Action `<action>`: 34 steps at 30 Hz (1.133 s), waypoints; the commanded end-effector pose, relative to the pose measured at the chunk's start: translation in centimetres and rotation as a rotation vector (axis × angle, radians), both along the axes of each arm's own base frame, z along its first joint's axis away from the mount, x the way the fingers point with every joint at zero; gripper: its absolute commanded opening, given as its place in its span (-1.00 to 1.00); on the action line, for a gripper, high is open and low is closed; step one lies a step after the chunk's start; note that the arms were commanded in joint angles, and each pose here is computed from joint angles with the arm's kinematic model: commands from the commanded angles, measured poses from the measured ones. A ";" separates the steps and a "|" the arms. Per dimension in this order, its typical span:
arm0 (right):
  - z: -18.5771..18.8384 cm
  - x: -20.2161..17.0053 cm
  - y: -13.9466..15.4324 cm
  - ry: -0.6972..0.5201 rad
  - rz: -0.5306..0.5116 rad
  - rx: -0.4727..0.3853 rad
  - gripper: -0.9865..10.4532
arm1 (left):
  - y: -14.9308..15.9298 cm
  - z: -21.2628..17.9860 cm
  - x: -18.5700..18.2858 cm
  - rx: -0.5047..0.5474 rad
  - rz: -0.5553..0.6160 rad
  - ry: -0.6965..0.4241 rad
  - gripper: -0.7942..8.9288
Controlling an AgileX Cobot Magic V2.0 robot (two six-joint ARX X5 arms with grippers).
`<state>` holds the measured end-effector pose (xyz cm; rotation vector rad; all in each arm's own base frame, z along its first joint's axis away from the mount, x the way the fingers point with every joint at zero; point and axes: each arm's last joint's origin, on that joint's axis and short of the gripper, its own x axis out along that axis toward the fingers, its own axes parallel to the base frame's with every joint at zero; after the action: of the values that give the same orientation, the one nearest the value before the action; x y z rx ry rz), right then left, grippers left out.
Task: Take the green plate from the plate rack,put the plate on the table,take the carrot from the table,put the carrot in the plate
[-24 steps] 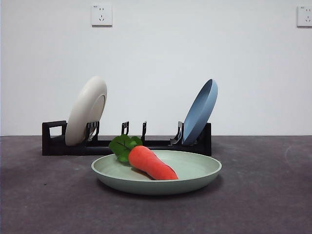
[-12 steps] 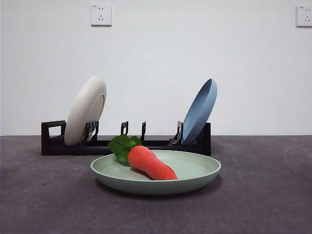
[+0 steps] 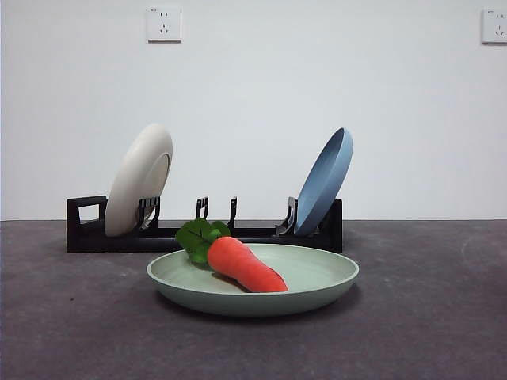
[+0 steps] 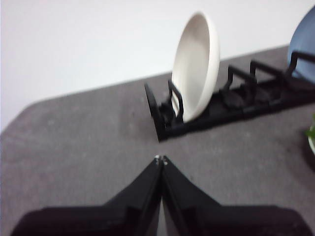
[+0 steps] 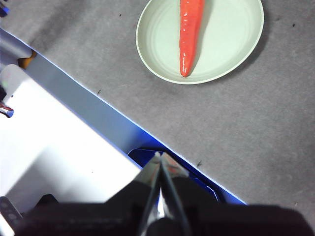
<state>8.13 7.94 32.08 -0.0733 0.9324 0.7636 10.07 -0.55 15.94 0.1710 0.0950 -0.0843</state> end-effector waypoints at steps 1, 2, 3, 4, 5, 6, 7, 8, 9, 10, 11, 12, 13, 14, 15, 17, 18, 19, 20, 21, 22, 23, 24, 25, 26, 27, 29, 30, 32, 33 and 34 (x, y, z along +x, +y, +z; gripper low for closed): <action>-0.1 0.0 0.0 -0.004 0.005 -0.002 -0.82 | 0.1 -0.8 -0.1 -0.017 0.008 0.048 -0.84; -0.1 0.0 0.0 -0.004 0.005 -0.002 -0.82 | 0.1 -1.0 -0.2 -0.019 0.011 0.066 -0.84; -0.1 0.0 0.0 -0.004 0.005 -0.002 -0.82 | 0.2 -1.2 -0.2 -0.020 0.015 0.085 -0.84; -0.1 0.0 0.0 -0.004 0.005 -0.002 -0.82 | 0.2 -1.3 -0.3 -0.020 0.019 0.100 -0.84; -0.1 0.0 0.0 -0.004 0.005 -0.002 -0.82 | 0.2 -1.5 -0.4 -0.026 0.024 0.110 -0.84; -0.1 0.0 0.0 -0.004 0.005 -0.002 -0.82 | 0.3 -1.4 -0.4 -0.036 0.029 0.107 -0.84; -0.1 0.0 0.0 -0.004 0.005 -0.002 -0.82 | 0.3 -1.4 -0.4 -0.047 0.032 0.102 -0.84; -0.1 0.0 0.0 -0.004 0.005 -0.002 -0.82 | 0.3 -1.3 -0.4 -0.058 0.030 0.097 -0.84; -0.1 0.0 0.0 -0.004 0.005 -0.002 -0.82 | 0.3 -1.3 -0.5 -0.068 0.027 0.093 -0.84; -0.1 0.0 0.0 -0.004 0.005 -0.002 -0.82 | 0.3 -1.2 -0.5 -0.078 0.021 0.086 -0.84; -0.1 0.0 0.0 -0.004 0.005 -0.002 -0.82 | 0.3 -1.2 -0.5 -0.079 0.019 0.080 -0.84; -0.1 0.0 0.0 -0.004 0.005 -0.002 -0.82 | 0.3 -1.2 -0.5 -0.078 0.019 0.080 -0.84; -0.1 0.0 0.0 -0.004 0.005 -0.002 -0.82 | 0.3 -1.2 -0.5 -0.078 0.019 0.082 -0.84; -0.1 0.0 0.0 -0.004 0.005 -0.002 -0.82 | 0.3 -1.2 -0.5 -0.078 0.019 0.082 -0.84; -0.1 0.0 0.0 -0.004 0.005 -0.002 -0.82 | 0.3 -1.2 -0.5 -0.078 0.020 0.082 -0.84; -0.1 0.0 0.0 -0.004 0.005 -0.002 -0.82 | 0.3 -1.2 -0.5 -0.078 0.020 0.082 -0.84; -0.1 0.0 0.0 -0.004 0.005 -0.002 -0.82 | 0.3 -1.2 -0.5 -0.078 0.020 0.082 -0.84; -0.1 0.0 0.0 -0.004 0.005 -0.002 -0.82 | 0.3 -1.2 -0.5 -0.078 0.020 0.082 -0.84; -0.1 0.0 0.0 -0.004 0.005 -0.002 -0.82 | 0.3 -1.2 -0.5 -0.078 0.020 0.082 -0.84; -0.1 0.0 0.0 -0.004 0.005 -0.002 -0.82 | 0.3 -1.2 -0.5 -0.078 0.020 0.082 -0.84; -0.1 0.0 0.0 -0.004 0.005 -0.002 -0.82 | 0.3 -1.2 -0.5 -0.078 0.020 0.082 -0.84; -0.1 0.0 0.0 -0.004 0.005 -0.002 -0.82 | 0.3 -1.2 -0.5 -0.078 0.020 0.082 -0.84; -0.1 0.0 0.0 -0.004 0.005 -0.002 -0.82 | 0.3 -1.2 -0.5 -0.078 0.020 0.082 -0.84; -0.1 0.0 0.0 -0.004 0.005 -0.002 -0.82 | 0.3 -1.2 -0.5 -0.078 0.020 0.082 -0.84; -0.1 0.0 0.0 -0.004 0.005 -0.002 -0.82 | 0.3 -1.2 -0.5 -0.078 0.020 0.082 -0.84; -0.1 0.0 0.0 -0.004 0.005 -0.002 -0.82 | 0.3 -1.2 -0.5 -0.078 0.020 0.082 -0.84; -0.1 0.0 0.0 -0.004 0.005 -0.002 -0.82 | 0.3 -1.2 -0.5 -0.078 0.020 0.082 -0.84; -0.1 0.0 0.0 -0.004 0.005 -0.002 -0.82 | 0.3 -1.2 -0.5 -0.078 0.020 0.082 -0.84; -0.1 0.0 0.0 -0.022 0.017 -0.010 -0.82 | 0.3 -1.2 -0.5 -0.078 0.020 0.082 -0.84; 0.0 0.1 -0.1 -0.064 0.022 -0.025 -0.82 | 0.3 -1.2 -0.5 -0.078 0.020 0.082 -0.84; 0.3 0.1 -0.4 -0.112 0.006 -0.033 -0.82 | 0.3 -1.2 -0.5 -0.078 0.020 0.082 -0.84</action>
<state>8.30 7.71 32.27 -0.1041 0.8823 0.7376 9.54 -0.27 15.15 0.0996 0.1677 -0.0711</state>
